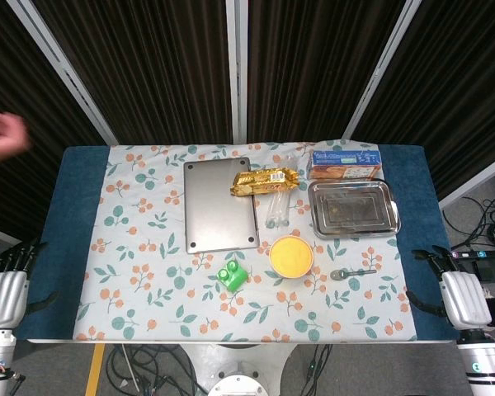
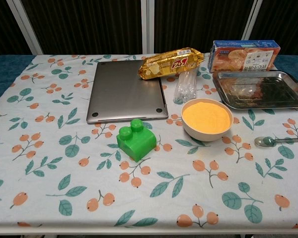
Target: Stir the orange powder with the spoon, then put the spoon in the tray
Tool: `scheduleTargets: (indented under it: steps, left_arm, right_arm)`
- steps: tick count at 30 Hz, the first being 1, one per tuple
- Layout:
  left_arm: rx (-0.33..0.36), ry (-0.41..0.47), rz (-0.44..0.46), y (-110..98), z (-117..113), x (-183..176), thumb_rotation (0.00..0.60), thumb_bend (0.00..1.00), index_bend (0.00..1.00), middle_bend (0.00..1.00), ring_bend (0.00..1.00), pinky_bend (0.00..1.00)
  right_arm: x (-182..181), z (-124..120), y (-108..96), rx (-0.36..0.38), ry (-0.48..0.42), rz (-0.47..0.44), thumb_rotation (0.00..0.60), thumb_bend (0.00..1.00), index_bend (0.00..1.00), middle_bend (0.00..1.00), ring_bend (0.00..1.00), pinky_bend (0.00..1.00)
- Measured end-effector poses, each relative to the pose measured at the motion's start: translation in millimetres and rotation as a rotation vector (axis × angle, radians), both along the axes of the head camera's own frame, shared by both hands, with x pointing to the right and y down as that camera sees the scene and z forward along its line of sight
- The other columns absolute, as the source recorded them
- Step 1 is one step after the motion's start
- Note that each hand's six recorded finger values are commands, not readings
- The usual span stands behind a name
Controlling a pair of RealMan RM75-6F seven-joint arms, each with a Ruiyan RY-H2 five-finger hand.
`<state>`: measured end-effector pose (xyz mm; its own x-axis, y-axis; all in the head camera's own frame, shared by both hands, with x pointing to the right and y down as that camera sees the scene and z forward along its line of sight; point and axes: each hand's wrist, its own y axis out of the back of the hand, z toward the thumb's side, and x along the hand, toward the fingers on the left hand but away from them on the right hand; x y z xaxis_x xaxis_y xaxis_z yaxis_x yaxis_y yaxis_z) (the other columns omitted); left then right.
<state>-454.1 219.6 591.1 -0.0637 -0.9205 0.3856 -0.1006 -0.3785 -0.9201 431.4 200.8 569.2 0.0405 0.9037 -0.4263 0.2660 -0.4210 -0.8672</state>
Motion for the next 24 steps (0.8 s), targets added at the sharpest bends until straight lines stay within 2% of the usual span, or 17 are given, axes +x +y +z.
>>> scheduleTargets:
  steps: [7, 13, 19, 22, 24]
  left_arm:
    - [-0.025, 0.003, 0.003, 1, 3, 3, 0.600, 0.01, 0.21, 0.18, 0.12, 0.15]
    - [-0.003, 0.006, 0.003, 1, -1, 4, 0.600, 0.01, 0.21, 0.18, 0.12, 0.15]
    - [0.001, 0.010, 0.002, 3, -3, 5, 0.600, 0.01, 0.21, 0.18, 0.12, 0.15]
    - [0.000, 0.011, 0.001, 4, -3, 4, 0.600, 0.01, 0.21, 0.18, 0.12, 0.15]
    - [-0.003, 0.012, 0.000, 5, -2, 5, 0.600, 0.01, 0.21, 0.18, 0.12, 0.15]
  right_arm:
    - [-6, -2, -1, 0.019, -0.014, -0.025, 0.600, 0.14, 0.22, 0.32, 0.13, 0.26]
    - [-10, -14, 1, 0.072, -0.019, -0.045, 0.600, 0.14, 0.23, 0.32, 0.13, 0.26]
    - [-9, -19, 9, 0.085, -0.020, -0.044, 0.600, 0.14, 0.23, 0.33, 0.13, 0.26]
    - [-7, -18, 8, 0.087, -0.017, -0.039, 0.600, 0.14, 0.24, 0.38, 0.20, 0.27]
    - [-6, -16, 7, 0.086, -0.008, -0.036, 0.600, 0.14, 0.25, 0.44, 0.30, 0.38]
